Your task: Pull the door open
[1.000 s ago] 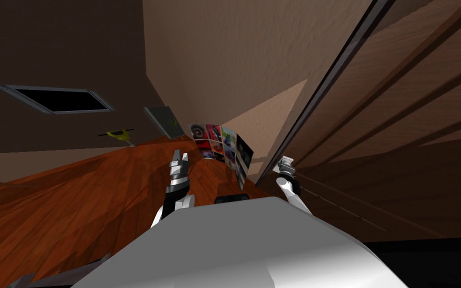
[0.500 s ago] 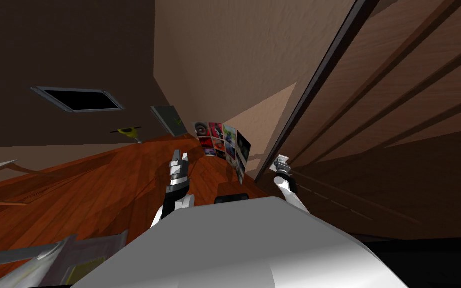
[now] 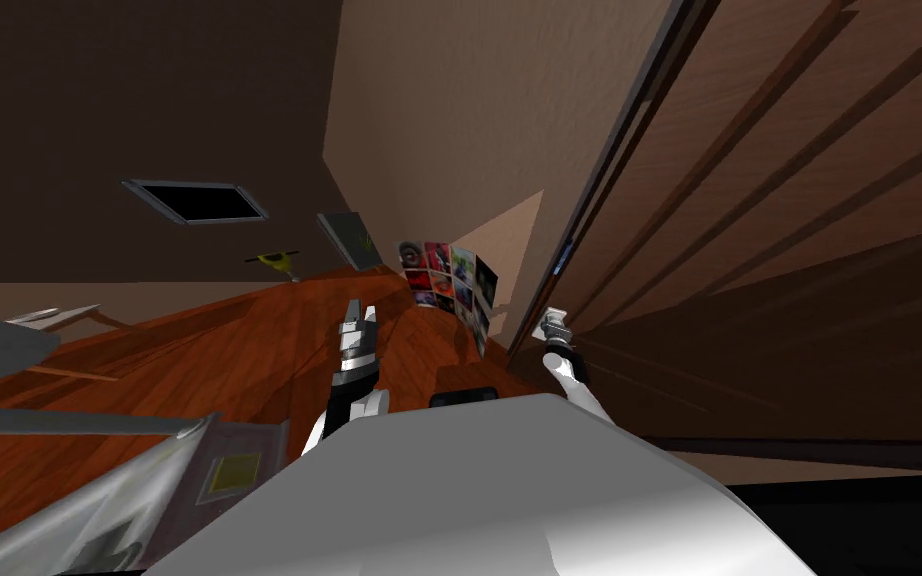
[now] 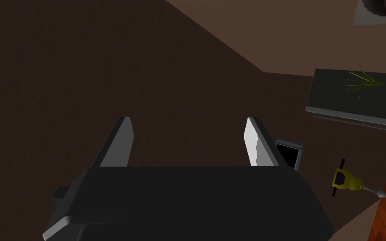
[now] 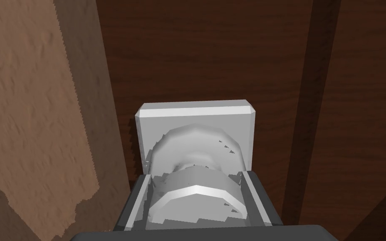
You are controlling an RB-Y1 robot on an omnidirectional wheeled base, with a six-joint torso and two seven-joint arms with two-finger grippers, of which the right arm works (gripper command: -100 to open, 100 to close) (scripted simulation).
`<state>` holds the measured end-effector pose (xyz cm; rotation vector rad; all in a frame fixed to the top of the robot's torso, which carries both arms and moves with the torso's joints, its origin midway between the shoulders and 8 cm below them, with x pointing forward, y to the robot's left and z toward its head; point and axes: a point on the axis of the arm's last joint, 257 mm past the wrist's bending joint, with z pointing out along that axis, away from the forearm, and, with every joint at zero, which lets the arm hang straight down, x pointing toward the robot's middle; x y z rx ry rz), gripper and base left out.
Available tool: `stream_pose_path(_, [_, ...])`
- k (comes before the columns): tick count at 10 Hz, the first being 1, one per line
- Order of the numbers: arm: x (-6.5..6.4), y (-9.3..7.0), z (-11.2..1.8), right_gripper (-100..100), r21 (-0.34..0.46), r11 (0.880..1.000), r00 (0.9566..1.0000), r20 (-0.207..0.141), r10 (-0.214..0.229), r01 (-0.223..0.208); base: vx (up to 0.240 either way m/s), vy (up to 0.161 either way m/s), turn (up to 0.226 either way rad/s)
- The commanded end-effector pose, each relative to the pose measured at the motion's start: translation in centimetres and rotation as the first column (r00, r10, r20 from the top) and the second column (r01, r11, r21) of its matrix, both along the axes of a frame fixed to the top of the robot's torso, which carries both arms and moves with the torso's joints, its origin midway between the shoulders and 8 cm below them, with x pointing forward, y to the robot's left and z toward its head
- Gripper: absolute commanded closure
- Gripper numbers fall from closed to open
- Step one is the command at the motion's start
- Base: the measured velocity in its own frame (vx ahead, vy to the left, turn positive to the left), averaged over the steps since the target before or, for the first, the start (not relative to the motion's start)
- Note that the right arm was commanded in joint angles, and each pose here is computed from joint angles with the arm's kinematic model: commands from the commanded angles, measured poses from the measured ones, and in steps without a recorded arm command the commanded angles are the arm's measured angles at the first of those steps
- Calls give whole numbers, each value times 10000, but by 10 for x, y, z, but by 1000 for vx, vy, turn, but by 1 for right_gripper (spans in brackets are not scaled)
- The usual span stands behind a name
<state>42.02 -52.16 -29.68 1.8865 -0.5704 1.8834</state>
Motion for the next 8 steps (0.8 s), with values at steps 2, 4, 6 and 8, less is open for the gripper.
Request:
stream_pose_path(2, [3,11,-3,100,41,9996,9996,-62,269,-269,-138,0,47])
stream_pose_path(4, [8,21,-2,100,28,9985,9985,-39,552,-552,-247,-20,108])
stream_pose_path(6, [11,30,-1,100,20,9967,9967,-19,814,-814,-242,-3,77])
stream_pose_path(8, [15,42,0,100,15,9936,9936,1,1131,-1131,-222,-34,102])
